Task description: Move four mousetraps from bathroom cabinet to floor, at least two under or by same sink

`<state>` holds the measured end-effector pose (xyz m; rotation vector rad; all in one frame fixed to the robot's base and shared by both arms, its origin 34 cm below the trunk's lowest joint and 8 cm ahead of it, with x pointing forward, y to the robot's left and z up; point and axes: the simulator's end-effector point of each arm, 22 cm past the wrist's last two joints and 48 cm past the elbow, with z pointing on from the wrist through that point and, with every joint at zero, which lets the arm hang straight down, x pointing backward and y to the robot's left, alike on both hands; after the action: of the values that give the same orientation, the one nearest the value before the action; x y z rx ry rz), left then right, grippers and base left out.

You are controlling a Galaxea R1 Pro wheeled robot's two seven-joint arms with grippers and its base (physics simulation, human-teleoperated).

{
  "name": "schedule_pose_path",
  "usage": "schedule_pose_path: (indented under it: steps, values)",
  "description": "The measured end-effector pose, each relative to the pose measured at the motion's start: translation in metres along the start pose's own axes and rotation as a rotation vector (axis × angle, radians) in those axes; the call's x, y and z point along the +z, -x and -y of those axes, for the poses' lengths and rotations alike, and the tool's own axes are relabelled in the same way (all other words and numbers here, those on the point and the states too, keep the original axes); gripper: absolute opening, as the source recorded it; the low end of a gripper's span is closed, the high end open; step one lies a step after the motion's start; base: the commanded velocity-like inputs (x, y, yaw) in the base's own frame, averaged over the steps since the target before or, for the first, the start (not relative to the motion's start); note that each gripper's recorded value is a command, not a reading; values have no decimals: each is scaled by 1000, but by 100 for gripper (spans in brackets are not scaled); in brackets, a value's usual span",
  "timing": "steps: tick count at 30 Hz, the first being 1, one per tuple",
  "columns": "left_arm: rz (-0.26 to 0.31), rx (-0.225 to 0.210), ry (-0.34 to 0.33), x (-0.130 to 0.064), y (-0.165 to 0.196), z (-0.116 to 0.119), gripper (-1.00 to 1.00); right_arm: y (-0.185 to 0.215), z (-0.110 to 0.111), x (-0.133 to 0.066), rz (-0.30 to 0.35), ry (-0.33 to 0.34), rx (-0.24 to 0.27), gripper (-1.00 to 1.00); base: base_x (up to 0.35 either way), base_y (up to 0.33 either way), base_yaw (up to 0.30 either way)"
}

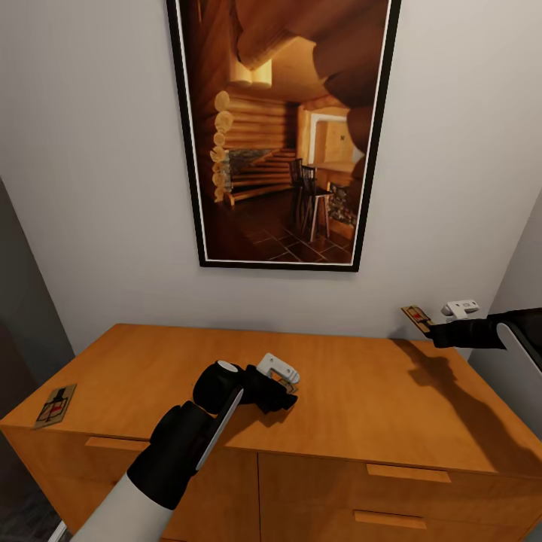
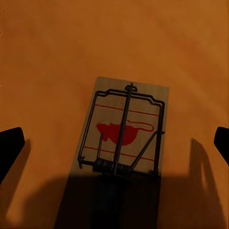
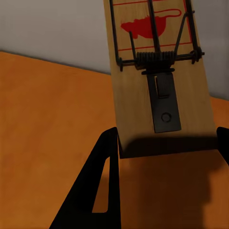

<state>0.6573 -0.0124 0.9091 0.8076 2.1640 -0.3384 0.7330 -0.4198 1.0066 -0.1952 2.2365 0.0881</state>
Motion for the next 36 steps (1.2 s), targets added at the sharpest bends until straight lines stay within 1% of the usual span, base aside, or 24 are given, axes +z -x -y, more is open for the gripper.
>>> schedule_pose_path:
  steps: [8,18,36]
  values:
    - [-5,-2,2,1,-2,-1,100,0,0,0,0,0,0,-100,0,0,0]
    - [-27,-8,0,6,-10,-2,100,0,0,0,0,0,0,-100,0,0,0]
    - [-16,2,8,4,-5,-1,100,0,0,0,0,1,1,-100,0,0,0]
